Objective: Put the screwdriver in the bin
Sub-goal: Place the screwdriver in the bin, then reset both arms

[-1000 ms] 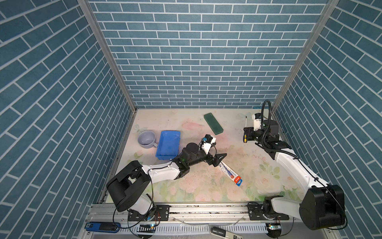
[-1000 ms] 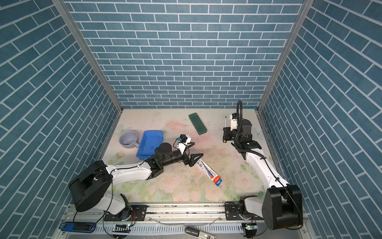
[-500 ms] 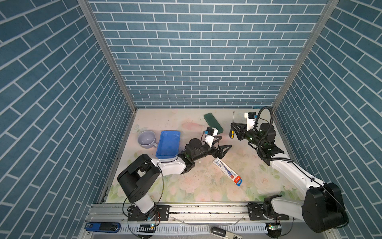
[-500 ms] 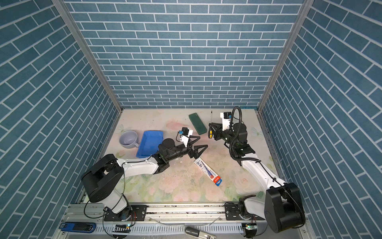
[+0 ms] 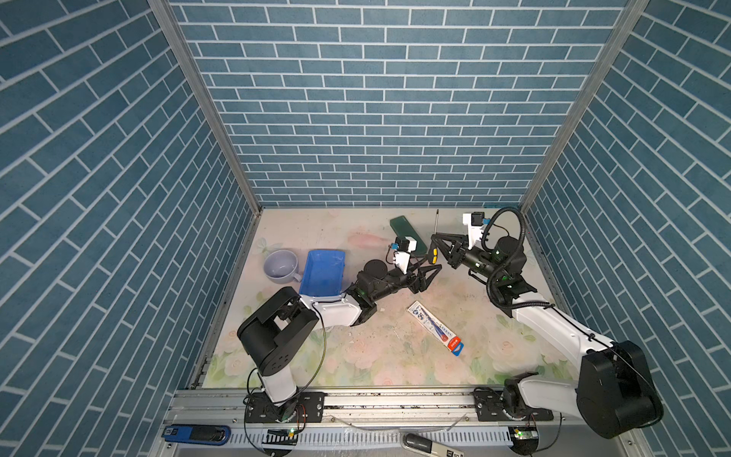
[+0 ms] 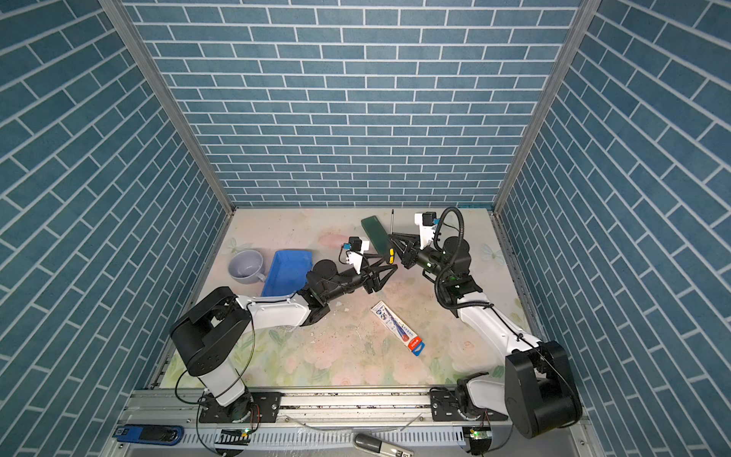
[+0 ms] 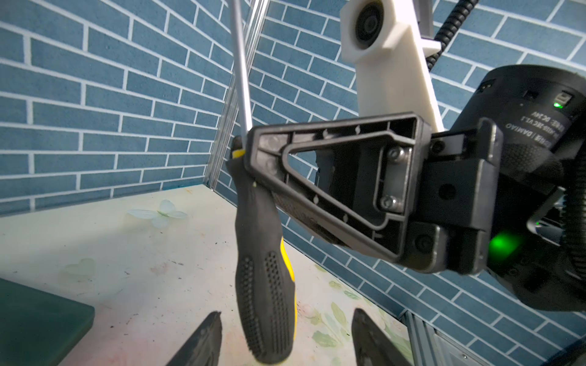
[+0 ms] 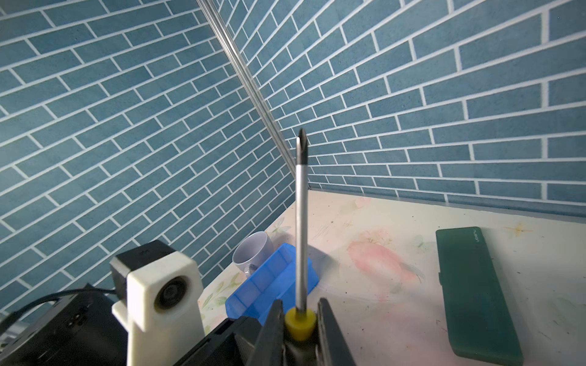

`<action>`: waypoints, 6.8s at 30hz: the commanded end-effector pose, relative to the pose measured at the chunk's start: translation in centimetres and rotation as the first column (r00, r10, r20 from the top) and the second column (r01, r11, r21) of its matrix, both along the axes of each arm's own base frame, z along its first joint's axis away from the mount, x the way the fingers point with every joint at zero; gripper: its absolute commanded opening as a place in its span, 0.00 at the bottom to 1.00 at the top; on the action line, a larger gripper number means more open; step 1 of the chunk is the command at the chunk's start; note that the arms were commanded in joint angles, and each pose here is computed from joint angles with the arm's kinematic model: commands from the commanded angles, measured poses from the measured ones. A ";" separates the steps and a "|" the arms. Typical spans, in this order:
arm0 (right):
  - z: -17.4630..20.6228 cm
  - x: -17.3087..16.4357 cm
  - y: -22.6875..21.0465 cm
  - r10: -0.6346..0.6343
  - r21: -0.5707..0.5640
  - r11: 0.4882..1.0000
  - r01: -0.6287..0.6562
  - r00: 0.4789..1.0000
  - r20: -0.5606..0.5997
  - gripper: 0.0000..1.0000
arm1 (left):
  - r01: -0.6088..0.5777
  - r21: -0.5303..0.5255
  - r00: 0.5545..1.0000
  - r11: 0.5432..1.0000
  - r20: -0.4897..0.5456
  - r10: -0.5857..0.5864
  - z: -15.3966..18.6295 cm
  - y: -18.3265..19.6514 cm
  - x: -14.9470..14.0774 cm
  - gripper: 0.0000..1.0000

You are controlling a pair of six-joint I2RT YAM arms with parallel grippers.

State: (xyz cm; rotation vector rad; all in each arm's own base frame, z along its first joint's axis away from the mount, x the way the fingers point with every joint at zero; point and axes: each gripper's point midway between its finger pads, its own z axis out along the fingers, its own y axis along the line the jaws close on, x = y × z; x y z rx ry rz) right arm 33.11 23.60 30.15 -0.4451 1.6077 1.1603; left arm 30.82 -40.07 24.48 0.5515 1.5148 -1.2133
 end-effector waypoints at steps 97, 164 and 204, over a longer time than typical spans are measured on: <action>-8.6 -5.2 15.6 0.356 -0.587 0.784 -0.200 0.920 0.163 0.93 | -0.342 0.824 0.340 0.451 -0.339 0.877 -16.3 32.1 4.0 0.00; -15.2 4.5 -22.0 -0.753 -0.586 0.352 0.730 0.593 0.286 0.99 | -0.818 0.566 0.336 0.106 0.318 0.887 -11.6 41.8 4.3 1.00; -20.9 5.7 -26.4 -0.825 -0.525 0.376 0.764 0.533 0.185 0.99 | -0.787 0.576 0.432 0.222 0.257 0.864 -15.0 41.6 8.5 1.00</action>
